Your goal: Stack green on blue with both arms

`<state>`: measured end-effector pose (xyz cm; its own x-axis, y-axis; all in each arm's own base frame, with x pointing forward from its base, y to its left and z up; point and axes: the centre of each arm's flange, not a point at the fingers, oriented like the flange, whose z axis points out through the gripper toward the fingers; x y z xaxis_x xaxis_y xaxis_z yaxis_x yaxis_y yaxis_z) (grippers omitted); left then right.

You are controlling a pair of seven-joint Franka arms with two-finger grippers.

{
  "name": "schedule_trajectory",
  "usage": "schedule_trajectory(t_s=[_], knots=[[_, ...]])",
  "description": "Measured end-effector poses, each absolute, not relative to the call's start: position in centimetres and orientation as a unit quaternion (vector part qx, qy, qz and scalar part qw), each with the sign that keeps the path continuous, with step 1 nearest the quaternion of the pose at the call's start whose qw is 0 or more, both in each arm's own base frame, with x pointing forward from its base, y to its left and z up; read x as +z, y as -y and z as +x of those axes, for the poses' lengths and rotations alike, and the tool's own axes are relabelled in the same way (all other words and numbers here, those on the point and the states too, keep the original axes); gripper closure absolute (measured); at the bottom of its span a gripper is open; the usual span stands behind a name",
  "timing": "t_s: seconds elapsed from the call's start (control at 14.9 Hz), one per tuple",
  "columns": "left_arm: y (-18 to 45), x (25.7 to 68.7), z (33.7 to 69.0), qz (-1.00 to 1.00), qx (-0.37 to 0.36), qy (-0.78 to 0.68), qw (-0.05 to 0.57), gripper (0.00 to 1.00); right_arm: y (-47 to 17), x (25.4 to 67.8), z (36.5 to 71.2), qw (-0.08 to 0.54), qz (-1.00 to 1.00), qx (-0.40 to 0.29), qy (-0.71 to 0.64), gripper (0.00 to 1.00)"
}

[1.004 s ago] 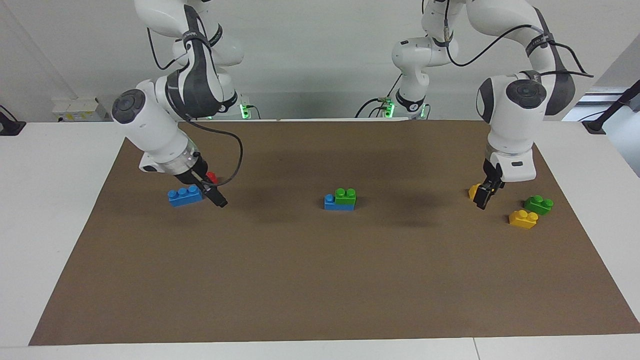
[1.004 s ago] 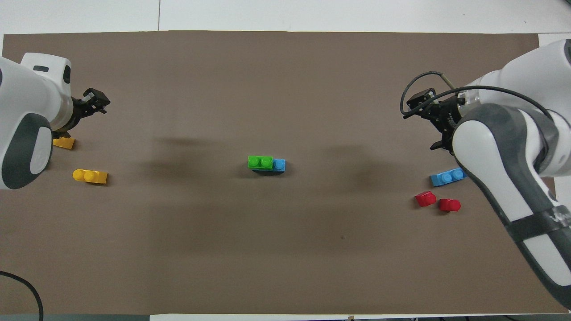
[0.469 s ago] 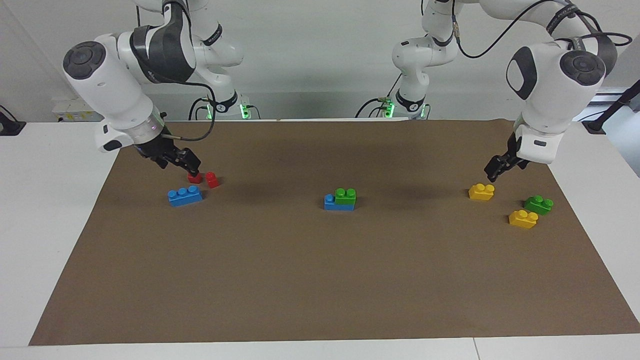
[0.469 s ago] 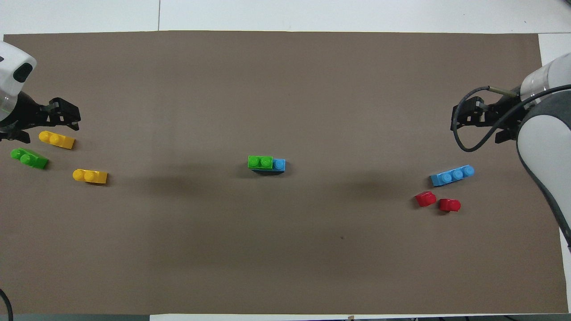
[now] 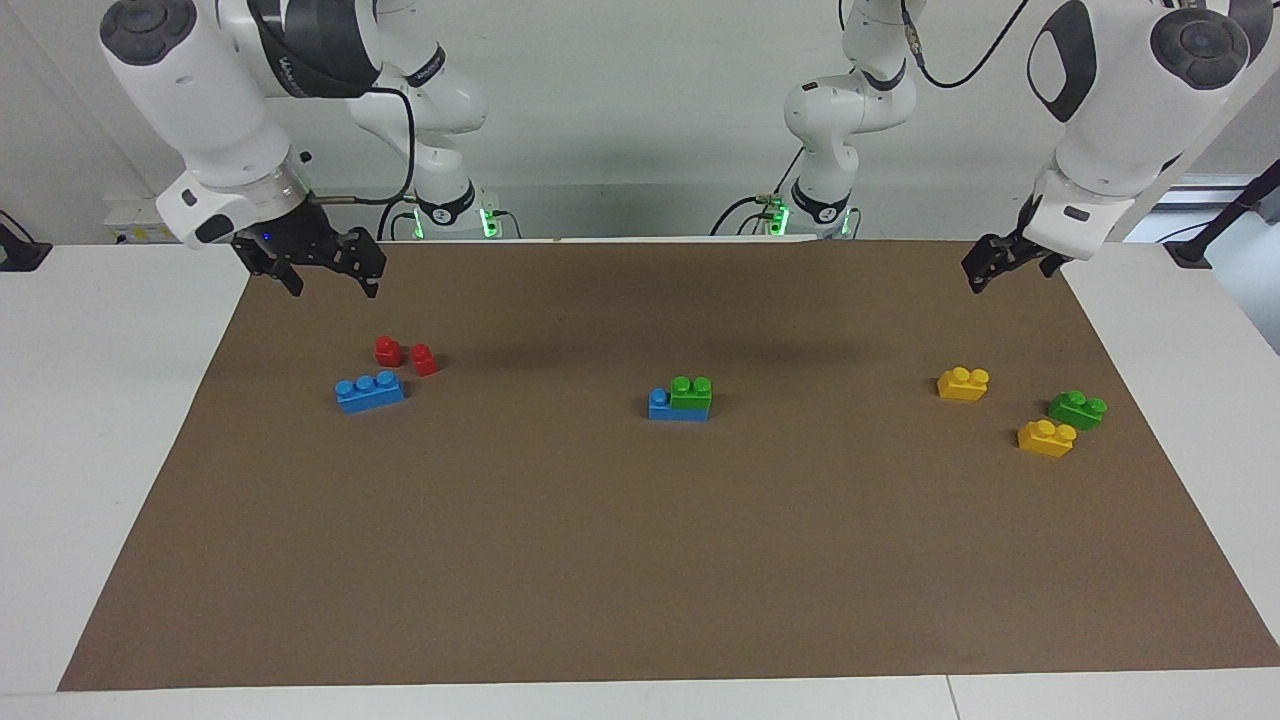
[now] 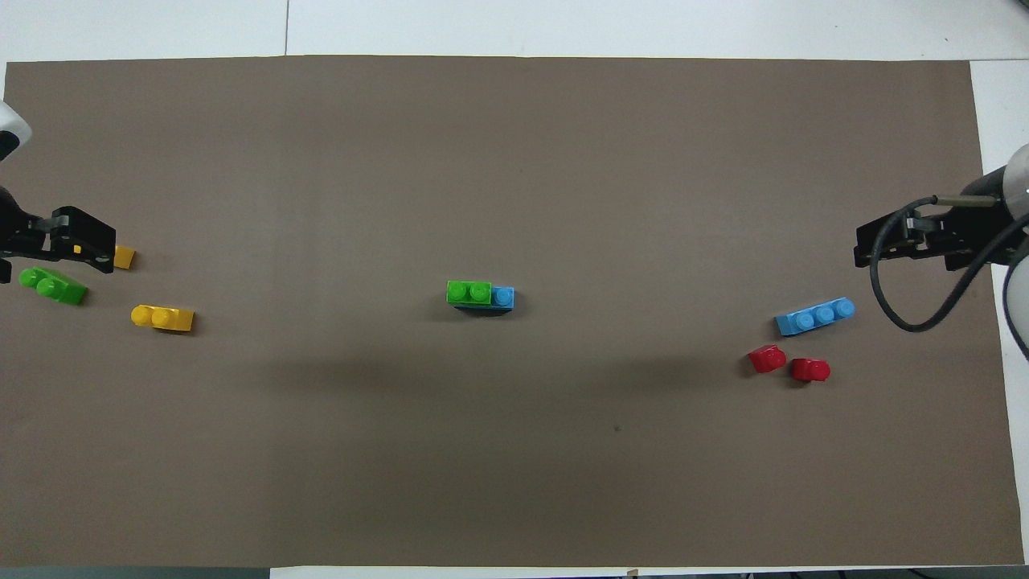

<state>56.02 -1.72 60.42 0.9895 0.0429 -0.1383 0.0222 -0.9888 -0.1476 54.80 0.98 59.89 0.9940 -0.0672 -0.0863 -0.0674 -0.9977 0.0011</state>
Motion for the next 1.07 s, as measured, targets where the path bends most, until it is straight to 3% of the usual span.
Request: schedule_trajectory(t_s=[0.4, 1.07], knots=[[2.6, 61.1, 56.2, -0.994, 0.049, 0.095, 0.030, 0.00, 1.3, 60.5, 54.2, 0.001, -0.998, 0.043, -0.041, 0.00], [3.8, 61.4, 56.3, -0.994, 0.031, 0.101, 0.027, 0.00, 1.6, 60.5, 54.3, -0.005, -0.999, 0.043, -0.027, 0.00]])
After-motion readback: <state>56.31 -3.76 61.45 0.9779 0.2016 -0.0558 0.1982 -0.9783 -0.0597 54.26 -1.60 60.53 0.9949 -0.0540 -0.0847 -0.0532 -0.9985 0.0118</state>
